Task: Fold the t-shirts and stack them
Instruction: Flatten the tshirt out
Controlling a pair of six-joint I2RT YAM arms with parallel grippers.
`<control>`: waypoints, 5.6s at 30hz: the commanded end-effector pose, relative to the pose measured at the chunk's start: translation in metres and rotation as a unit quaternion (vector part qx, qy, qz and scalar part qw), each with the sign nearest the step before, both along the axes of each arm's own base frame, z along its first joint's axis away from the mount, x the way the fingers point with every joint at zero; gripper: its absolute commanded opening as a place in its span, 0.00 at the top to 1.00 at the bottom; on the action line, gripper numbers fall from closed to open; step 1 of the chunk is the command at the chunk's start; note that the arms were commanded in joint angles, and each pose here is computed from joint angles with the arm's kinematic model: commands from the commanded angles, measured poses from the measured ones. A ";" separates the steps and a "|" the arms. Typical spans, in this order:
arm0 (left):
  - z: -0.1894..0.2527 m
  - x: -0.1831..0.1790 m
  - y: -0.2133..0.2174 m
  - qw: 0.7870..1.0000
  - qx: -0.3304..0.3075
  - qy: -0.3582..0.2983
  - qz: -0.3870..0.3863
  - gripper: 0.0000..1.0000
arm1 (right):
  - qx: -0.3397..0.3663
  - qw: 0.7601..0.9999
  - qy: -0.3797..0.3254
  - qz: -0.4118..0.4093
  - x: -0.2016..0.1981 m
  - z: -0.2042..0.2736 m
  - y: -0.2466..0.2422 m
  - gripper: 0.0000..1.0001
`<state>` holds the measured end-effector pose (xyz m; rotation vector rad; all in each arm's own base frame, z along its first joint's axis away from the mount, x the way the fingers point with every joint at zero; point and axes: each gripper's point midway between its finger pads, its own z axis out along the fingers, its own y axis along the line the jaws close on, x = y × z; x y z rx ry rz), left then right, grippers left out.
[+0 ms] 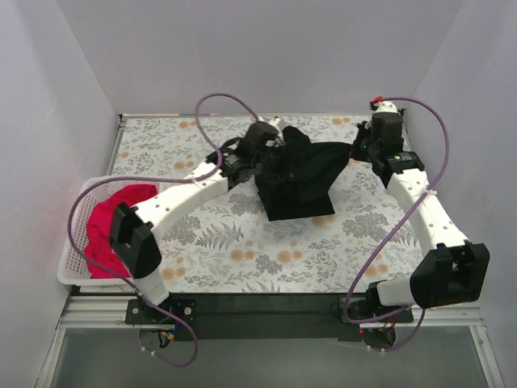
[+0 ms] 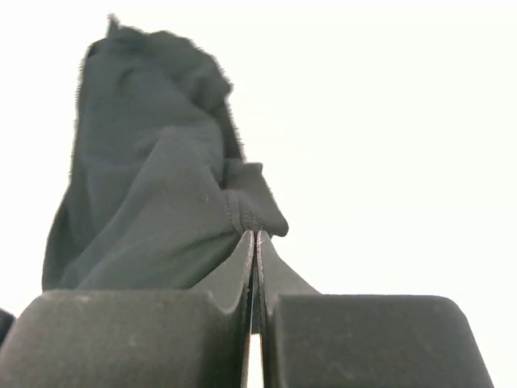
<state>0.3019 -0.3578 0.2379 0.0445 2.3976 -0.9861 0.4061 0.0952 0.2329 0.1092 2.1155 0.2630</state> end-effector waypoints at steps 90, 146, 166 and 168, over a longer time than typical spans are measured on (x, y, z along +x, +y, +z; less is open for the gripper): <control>-0.162 0.073 0.137 0.961 0.099 0.103 0.235 0.64 | -0.081 0.979 0.188 -0.012 -0.117 -0.159 -0.036 0.99; -0.021 -0.014 0.326 0.865 0.132 -0.145 0.462 1.00 | 0.092 0.922 0.269 0.261 -0.225 -0.134 0.056 0.82; -0.036 -0.042 0.346 0.853 0.160 -0.168 0.468 1.00 | 0.020 0.970 0.207 0.129 -0.088 -0.145 0.045 0.12; -0.039 -0.042 0.347 0.853 0.163 -0.165 0.467 1.00 | 0.037 0.970 0.194 0.144 -0.077 -0.150 0.056 0.11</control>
